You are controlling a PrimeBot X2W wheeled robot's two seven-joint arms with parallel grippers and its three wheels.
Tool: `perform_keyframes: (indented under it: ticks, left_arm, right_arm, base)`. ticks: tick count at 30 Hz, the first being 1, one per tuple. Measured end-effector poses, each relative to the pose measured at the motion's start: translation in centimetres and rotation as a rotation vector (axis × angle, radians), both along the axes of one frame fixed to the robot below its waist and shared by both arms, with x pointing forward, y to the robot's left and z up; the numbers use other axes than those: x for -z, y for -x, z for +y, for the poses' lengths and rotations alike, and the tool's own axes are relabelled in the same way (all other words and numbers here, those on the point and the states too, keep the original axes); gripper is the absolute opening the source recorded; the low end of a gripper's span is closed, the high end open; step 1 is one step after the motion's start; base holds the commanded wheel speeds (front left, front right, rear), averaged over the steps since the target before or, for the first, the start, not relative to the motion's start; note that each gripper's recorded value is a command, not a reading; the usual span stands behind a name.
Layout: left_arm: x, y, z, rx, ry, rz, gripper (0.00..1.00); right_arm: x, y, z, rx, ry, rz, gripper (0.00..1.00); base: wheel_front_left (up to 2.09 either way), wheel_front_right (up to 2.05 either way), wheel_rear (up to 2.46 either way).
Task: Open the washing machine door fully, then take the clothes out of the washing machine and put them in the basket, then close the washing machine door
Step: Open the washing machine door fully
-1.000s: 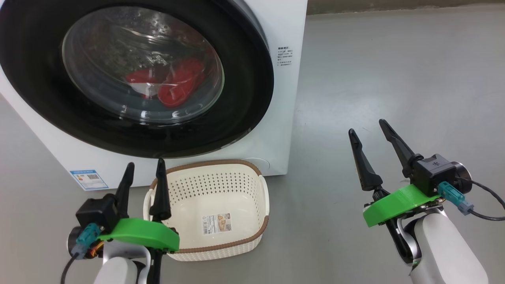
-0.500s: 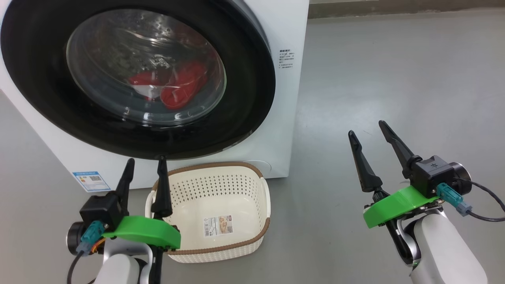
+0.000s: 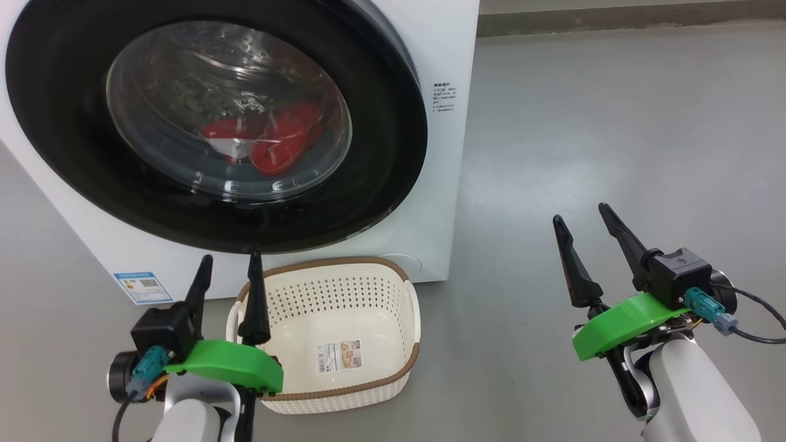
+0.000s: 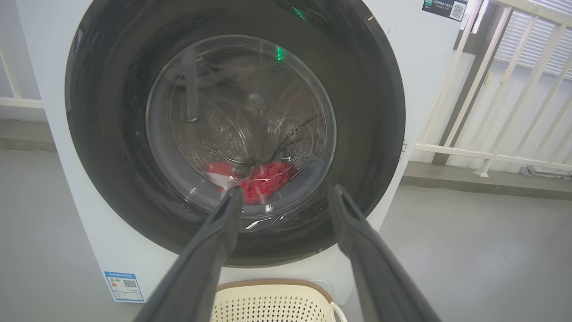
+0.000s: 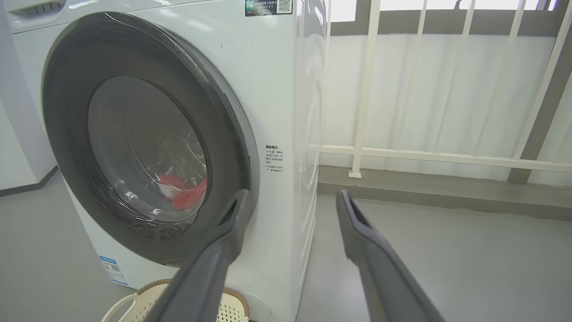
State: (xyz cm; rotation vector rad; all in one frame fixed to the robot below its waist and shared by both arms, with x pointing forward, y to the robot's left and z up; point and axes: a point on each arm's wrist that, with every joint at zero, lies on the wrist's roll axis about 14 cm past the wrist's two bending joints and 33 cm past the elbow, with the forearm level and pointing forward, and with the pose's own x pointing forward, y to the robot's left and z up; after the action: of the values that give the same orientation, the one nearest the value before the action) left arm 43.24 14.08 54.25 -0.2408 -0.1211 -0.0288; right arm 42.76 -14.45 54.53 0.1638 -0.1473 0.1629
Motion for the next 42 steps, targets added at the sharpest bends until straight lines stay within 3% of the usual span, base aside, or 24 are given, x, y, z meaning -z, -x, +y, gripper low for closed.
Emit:
perform_keyframes:
  ticks: [26, 27, 29, 35, 42]
  left_arm:
    - [0.8, 0.0, 0.2, -0.004, -0.008, 0.020, 1.00]
    - [0.8, 0.0, 0.2, -0.004, -0.008, 0.019, 1.00]
    - [0.8, -0.1, 0.3, -0.006, -0.008, 0.019, 1.00]
    - [1.5, -0.3, 0.5, -0.007, -0.001, 0.032, 1.00]
    - [1.1, -1.7, 0.6, -0.002, 0.013, 0.008, 1.00]
  right_arm:
    - [1.3, -0.7, -0.2, 0.008, -0.014, 0.043, 1.00]
    - [1.4, -0.8, -0.1, 0.006, -0.014, 0.045, 0.92]
    - [1.5, -1.0, 0.1, 0.001, -0.016, 0.050, 0.00]
    - [1.3, -2.6, 0.8, -0.015, -0.034, 0.045, 0.00]
    - [0.7, -5.7, 1.1, -0.013, -0.282, 0.051, 0.00]
  base:
    - [0.00, 0.00, 0.00]
    - [0.00, 0.00, 0.00]
    - [0.00, 0.00, 0.00]
    - [0.00, 0.00, 0.00]
    - [0.00, 0.00, 0.00]
